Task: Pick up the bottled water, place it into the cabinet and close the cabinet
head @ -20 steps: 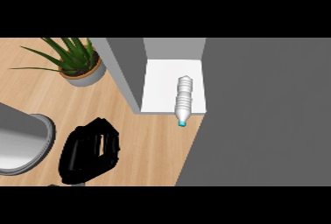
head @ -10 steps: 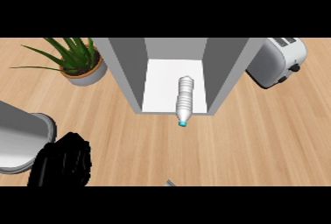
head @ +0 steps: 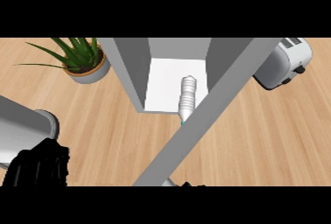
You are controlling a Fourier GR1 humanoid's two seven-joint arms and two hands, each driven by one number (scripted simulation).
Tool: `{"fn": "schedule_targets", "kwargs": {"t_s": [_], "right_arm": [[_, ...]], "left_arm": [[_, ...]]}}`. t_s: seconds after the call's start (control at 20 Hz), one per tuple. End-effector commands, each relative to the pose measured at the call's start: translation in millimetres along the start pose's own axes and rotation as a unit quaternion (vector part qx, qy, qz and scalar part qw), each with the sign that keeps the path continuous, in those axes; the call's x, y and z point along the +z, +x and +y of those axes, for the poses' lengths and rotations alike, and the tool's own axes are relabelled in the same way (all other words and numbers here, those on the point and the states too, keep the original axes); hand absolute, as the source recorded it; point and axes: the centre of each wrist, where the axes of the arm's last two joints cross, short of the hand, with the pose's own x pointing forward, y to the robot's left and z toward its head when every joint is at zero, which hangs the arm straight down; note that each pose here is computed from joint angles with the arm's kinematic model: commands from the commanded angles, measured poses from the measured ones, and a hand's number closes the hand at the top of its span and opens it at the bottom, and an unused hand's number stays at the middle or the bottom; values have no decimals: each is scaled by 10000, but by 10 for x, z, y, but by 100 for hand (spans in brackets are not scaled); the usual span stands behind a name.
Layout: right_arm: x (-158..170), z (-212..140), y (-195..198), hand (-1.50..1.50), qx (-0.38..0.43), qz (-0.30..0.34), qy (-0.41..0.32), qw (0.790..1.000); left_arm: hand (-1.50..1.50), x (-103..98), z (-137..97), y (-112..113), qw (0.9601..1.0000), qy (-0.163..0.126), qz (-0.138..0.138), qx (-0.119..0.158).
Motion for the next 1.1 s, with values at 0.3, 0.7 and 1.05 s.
{"fn": "schedule_targets", "kwargs": {"t_s": [0.3,0.7,1.05], "right_arm": [[-1158,-198,-216,150,-815,470,-521,9942],[-1652,-954,-835,150,-1138,823,-554,9885],[-1840,-1250,-1083,150,-904,1059,-518,9889]], "left_arm": [[150,172,385,101,10000,29,-50,5],[150,339,479,162,10000,13,-52,-14],[150,186,488,216,9999,-164,14,-25]]}}
